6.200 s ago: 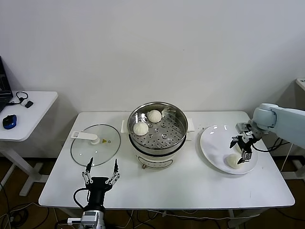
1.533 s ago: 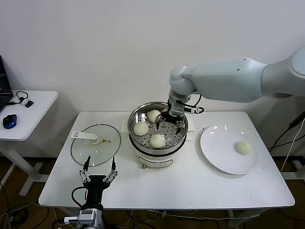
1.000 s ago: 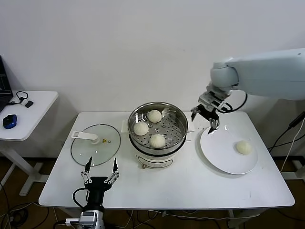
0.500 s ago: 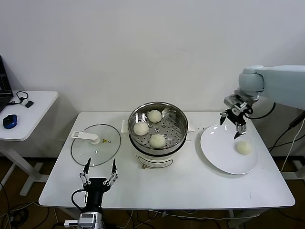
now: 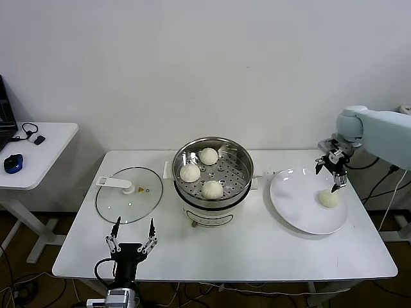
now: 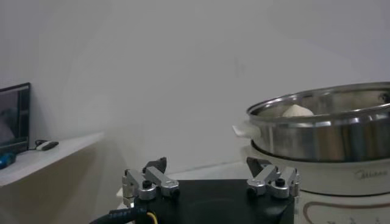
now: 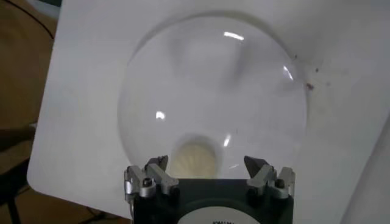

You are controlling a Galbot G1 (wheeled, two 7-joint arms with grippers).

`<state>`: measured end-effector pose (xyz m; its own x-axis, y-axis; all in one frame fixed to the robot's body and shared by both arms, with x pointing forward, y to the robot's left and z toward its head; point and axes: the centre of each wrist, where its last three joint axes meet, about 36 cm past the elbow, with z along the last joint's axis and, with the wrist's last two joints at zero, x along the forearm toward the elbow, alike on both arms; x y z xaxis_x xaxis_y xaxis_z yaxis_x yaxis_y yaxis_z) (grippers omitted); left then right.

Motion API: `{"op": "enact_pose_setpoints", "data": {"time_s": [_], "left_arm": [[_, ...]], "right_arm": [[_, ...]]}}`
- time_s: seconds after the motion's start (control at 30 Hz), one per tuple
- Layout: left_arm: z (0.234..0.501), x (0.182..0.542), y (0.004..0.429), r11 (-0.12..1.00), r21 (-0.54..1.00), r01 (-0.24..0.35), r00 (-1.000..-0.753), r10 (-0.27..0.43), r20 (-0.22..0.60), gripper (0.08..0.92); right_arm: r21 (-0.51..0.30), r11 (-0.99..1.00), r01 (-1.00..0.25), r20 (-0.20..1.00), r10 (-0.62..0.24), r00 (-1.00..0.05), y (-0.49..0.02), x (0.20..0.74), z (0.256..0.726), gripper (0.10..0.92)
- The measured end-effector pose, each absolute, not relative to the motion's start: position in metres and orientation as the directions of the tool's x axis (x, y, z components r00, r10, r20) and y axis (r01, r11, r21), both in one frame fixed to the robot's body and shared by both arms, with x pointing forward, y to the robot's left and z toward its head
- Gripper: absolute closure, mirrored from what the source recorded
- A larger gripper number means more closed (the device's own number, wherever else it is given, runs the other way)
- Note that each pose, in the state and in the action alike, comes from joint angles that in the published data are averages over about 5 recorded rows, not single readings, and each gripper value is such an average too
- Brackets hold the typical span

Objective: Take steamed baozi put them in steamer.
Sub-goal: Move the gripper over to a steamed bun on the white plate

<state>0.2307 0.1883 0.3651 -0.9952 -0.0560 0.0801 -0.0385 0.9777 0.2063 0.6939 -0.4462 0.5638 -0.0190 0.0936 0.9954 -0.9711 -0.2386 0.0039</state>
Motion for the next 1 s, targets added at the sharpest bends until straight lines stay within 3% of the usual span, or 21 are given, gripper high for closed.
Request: {"op": "enact_pose_setpoints", "data": {"time_s": [1.0], "left_arm": [[0.357, 0.23, 0.186, 0.976, 0.217, -0.023, -0.993, -0.047, 0.104, 0.177]], "right_arm": [[0.014, -0.06, -0.998, 0.996, 0.089, 0.008, -0.502, 0.691, 0.476, 0.2]]}}
